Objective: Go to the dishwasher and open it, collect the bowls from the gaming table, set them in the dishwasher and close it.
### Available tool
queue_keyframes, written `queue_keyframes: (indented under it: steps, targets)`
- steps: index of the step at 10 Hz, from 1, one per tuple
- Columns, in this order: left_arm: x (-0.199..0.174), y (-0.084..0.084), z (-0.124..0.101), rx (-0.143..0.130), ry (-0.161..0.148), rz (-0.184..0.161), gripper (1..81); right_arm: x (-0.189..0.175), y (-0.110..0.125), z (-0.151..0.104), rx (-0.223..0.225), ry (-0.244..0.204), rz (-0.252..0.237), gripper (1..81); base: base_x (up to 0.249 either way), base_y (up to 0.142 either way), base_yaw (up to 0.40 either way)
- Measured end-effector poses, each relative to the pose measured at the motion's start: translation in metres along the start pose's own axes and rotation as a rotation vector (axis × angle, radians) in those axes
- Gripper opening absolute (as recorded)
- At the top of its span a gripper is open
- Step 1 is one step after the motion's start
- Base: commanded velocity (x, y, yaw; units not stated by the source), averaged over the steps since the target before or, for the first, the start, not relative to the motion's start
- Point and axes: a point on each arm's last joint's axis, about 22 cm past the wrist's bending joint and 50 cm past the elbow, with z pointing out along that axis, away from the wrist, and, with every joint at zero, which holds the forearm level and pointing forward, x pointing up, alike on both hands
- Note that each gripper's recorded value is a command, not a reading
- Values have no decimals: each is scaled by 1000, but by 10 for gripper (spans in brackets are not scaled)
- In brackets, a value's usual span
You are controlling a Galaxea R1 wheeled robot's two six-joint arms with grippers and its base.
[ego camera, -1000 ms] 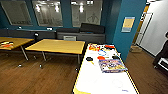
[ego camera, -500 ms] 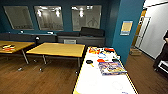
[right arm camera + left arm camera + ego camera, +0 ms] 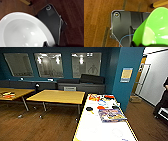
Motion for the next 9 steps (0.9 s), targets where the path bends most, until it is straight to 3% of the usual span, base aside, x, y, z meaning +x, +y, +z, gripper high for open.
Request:
queue_keyframes:
  steps: [2,3,5,6,7,8,9]
  targets:
    - [-27,11,27,-2,-16,-25,10,0,3,0,-6,-3,-3,10,0,0,0]
    - [-54,10,36,3,-48,-58,10,-1,6,1,-15,-7,-5,10,0,0,0]
    - [-99,5,49,19,-97,-81,10,-4,8,6,-23,-13,-8,10,0,0,0]
    - [-98,3,57,35,-86,-80,10,-6,6,11,-26,-17,-10,10,0,0,0]
    - [-88,-11,59,66,-54,-58,10,-11,6,14,-29,-30,-12,10,0,0,0]
    - [-80,-28,57,97,-19,-40,10,-13,8,18,-38,-36,-25,10,0,0,0]
    - [-77,-35,56,104,31,-23,10,-15,13,22,-55,-42,-41,10,0,0,0]
